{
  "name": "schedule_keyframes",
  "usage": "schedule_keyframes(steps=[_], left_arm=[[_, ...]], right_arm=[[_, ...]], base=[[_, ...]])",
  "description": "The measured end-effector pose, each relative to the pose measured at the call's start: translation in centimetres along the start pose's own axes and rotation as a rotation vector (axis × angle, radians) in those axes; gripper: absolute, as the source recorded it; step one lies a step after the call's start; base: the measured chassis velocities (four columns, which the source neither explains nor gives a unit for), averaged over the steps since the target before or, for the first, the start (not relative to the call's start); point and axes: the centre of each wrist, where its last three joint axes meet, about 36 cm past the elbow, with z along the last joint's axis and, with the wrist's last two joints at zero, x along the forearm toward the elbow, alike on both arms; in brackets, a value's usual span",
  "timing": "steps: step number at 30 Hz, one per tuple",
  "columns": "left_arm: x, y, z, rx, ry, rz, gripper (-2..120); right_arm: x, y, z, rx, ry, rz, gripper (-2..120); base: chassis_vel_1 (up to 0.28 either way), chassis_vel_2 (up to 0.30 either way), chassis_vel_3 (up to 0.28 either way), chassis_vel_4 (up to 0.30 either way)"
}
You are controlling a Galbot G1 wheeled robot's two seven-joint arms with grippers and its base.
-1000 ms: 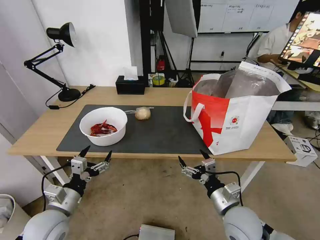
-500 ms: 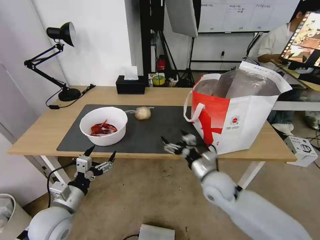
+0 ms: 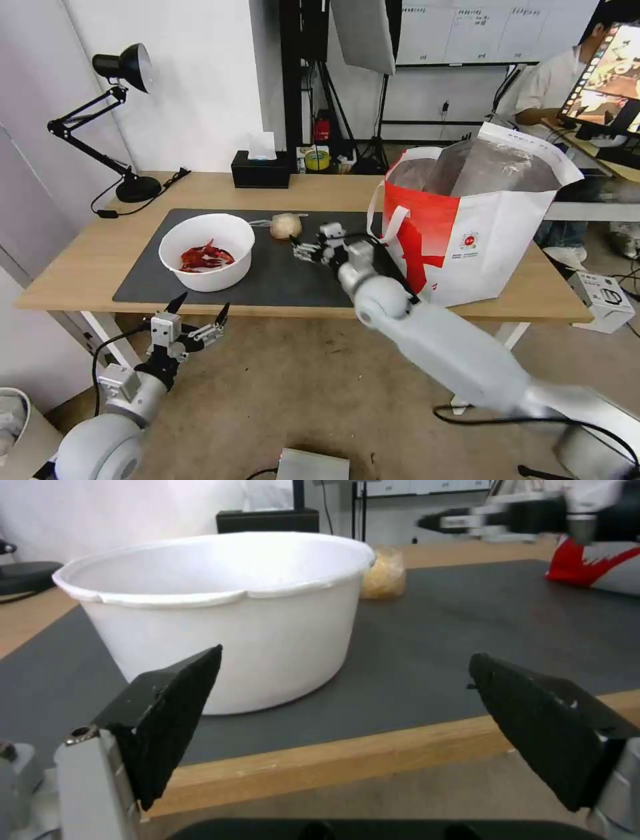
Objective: Pick up the trash from the table and place it into the takeout bag.
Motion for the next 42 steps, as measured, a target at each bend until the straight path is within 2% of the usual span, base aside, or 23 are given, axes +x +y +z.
schedule_keyframes(steps=[7, 19, 22, 28, 42], left_arm=[[0.0, 0.1, 0.0, -0.003, 0.001, 0.0, 100], [-0.3, 0.3, 0.0, -0.01, -0.003, 0.004, 100], [-0.3, 0.3, 0.1, -0.007, -0.008, 0.004, 100], [-0.4, 0.2, 0.2, -0.004, -0.012, 0.009, 100], [-0.3, 0.0, 0.2, 0.001, -0.016, 0.009, 100]], right_arm=[[-5.1, 0.6, -1.2, 0.014, 0.038, 0.021, 100], [-9.3, 2.1, -2.5, 0.017, 0.096, 0.047, 100], [-10.8, 2.2, -3.1, 0.037, 0.157, 0.084, 100], [-11.6, 1.2, -3.0, 0.044, 0.22, 0.09, 100], [-11.5, 0.9, -2.8, 0.043, 0.28, 0.047, 99]], base=[[0.0, 0.0, 0.0, 0.0], [0.0, 0.0, 0.0, 0.0], [0.0, 0.0, 0.0, 0.0], [0.0, 0.0, 0.0, 0.0], [0.0, 0.0, 0.0, 0.0]])
